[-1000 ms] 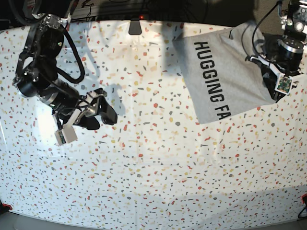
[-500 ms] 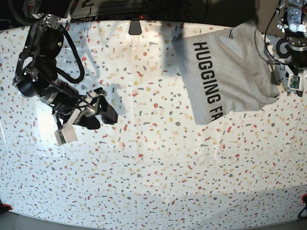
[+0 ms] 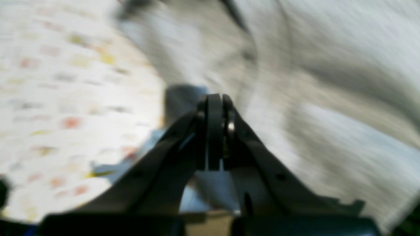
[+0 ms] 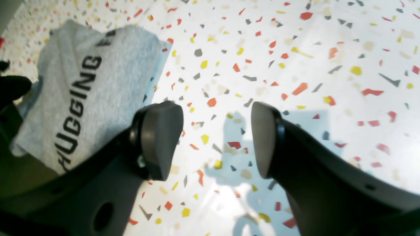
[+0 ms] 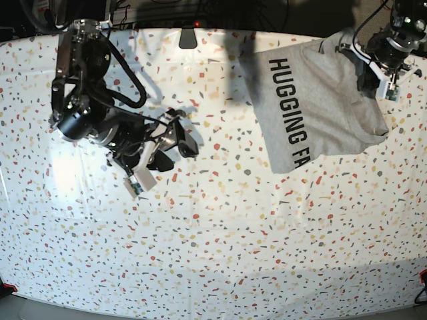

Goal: Fold the T-shirt properly
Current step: 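Grasp the folded shirt's corners with both grippers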

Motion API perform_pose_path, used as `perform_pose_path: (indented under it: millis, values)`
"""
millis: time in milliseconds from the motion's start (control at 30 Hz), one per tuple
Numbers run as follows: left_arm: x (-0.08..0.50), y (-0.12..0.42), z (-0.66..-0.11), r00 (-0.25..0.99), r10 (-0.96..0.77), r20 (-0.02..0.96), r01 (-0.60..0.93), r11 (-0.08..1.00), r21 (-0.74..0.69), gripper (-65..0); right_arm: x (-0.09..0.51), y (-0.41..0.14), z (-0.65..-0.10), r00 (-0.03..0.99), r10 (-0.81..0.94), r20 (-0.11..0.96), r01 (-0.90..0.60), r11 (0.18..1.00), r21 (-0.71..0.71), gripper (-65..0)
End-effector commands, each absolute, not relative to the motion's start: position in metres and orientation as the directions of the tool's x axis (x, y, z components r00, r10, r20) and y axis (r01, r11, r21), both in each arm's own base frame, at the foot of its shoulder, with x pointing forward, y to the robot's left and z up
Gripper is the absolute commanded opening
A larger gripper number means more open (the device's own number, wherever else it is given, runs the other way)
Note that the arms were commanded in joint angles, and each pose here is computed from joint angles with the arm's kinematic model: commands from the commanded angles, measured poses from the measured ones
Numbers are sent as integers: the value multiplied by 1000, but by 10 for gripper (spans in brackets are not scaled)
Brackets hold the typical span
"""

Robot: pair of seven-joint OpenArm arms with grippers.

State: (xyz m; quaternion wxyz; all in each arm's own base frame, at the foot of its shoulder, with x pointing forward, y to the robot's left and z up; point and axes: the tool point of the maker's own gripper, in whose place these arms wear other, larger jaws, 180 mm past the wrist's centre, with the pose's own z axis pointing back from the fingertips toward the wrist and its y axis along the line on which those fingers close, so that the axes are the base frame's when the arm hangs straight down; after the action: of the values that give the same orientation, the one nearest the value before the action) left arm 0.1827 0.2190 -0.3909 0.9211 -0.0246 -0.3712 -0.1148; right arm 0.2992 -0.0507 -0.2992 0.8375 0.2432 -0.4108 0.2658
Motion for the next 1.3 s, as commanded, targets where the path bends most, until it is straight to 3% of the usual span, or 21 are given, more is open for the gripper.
perform_pose_path:
  millis: [0, 167, 467, 600, 800, 967, 1267]
  values:
    - [186, 219, -385, 686, -197, 700, 239, 970, 39, -650, 305, -44, -285, 475, 236, 848, -666, 726, 170, -284]
    - [176, 219, -405, 732, -150, 664, 195, 981, 6, -650, 299, -33, -288, 472, 257, 843, -691, 701, 173, -284]
    - [216, 250, -452, 726, -200, 658, 160, 980, 121, -650, 297, -35, -292, 488, 273, 829, -689, 704, 173, -284]
    - [250, 216, -456, 681, -204, 703, 267, 963, 21, -650, 297, -35, -292, 488, 274, 828, -688, 704, 173, -284]
    - [293, 132, -459, 596, -310, 741, 449, 893, 12, -650, 296, -36, -294, 497, 284, 820, -688, 705, 173, -284]
    - [332, 74, -434, 481, -360, 800, 539, 841, 55, -650, 296, -39, -298, 502, 301, 811, -682, 715, 156, -284]
    - [384, 77, -346, 374, -272, 887, 502, 863, 53, -650, 307, -49, -295, 465, 293, 835, -653, 750, 101, -284]
